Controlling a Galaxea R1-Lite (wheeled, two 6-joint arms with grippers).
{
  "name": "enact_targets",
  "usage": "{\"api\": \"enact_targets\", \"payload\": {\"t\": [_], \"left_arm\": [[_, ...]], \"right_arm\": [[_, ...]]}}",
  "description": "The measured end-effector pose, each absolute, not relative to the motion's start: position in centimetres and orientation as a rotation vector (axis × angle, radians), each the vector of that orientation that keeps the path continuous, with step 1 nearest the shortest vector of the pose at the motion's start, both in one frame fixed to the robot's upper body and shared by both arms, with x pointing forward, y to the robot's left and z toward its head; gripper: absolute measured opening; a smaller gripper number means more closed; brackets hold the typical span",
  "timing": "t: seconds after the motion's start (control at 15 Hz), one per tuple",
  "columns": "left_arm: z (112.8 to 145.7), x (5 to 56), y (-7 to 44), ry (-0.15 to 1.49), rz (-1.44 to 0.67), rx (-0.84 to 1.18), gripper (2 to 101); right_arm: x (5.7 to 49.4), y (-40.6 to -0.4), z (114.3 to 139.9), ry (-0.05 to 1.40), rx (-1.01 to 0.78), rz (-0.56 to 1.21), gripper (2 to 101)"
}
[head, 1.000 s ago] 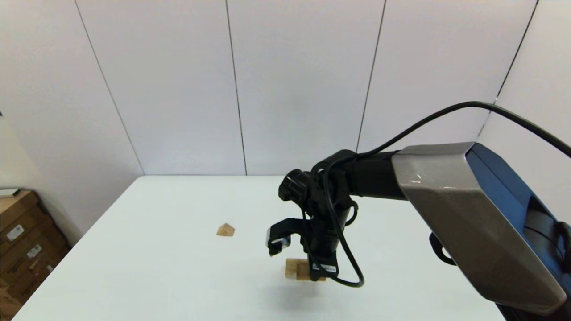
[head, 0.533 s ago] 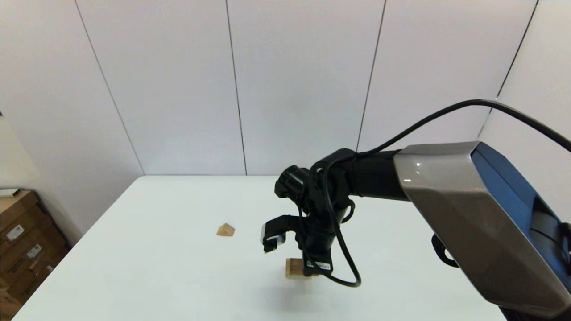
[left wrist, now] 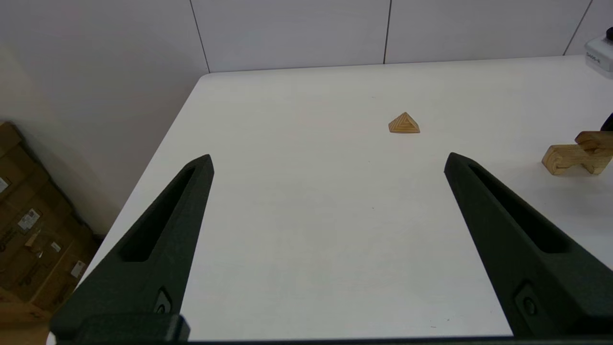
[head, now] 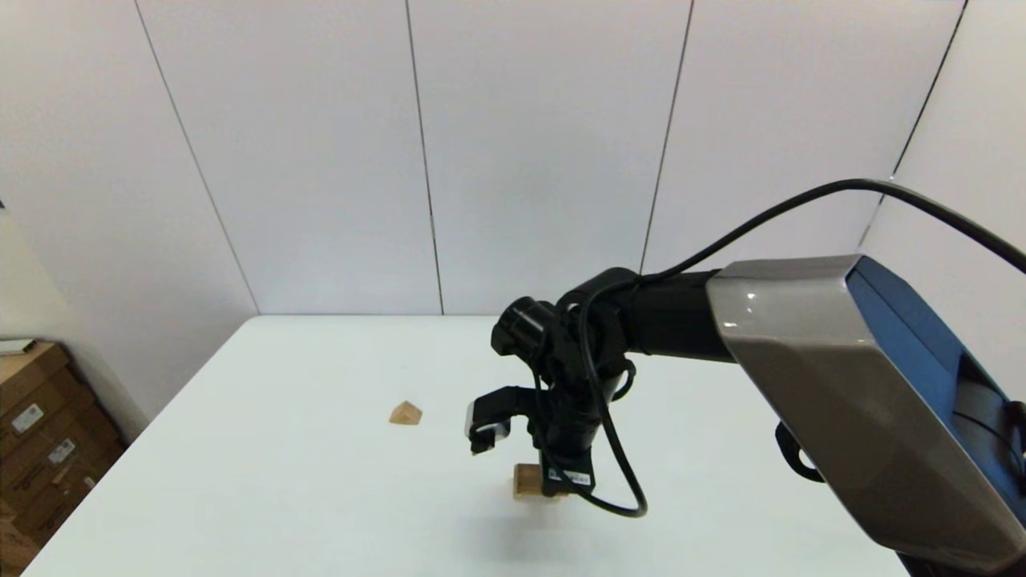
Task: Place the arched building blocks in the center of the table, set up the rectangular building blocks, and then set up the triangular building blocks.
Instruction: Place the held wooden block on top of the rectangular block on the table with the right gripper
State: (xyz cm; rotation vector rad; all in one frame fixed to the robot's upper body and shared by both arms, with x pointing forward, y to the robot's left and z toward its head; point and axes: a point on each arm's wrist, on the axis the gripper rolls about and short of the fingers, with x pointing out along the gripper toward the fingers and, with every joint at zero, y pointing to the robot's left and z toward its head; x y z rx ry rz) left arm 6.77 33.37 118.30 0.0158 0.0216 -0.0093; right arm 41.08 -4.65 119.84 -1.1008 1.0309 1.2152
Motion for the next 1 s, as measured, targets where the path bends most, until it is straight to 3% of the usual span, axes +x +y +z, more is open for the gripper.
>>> {"api": "enact_targets", "payload": {"t": [1.0], "left_arm": [[118.3,6.77,33.37,0.022,-0.009,0.015,97.8]], "right_arm": [[41.31,-4.58,120.36,0.987,-1.093,1.204,24.1]]}}
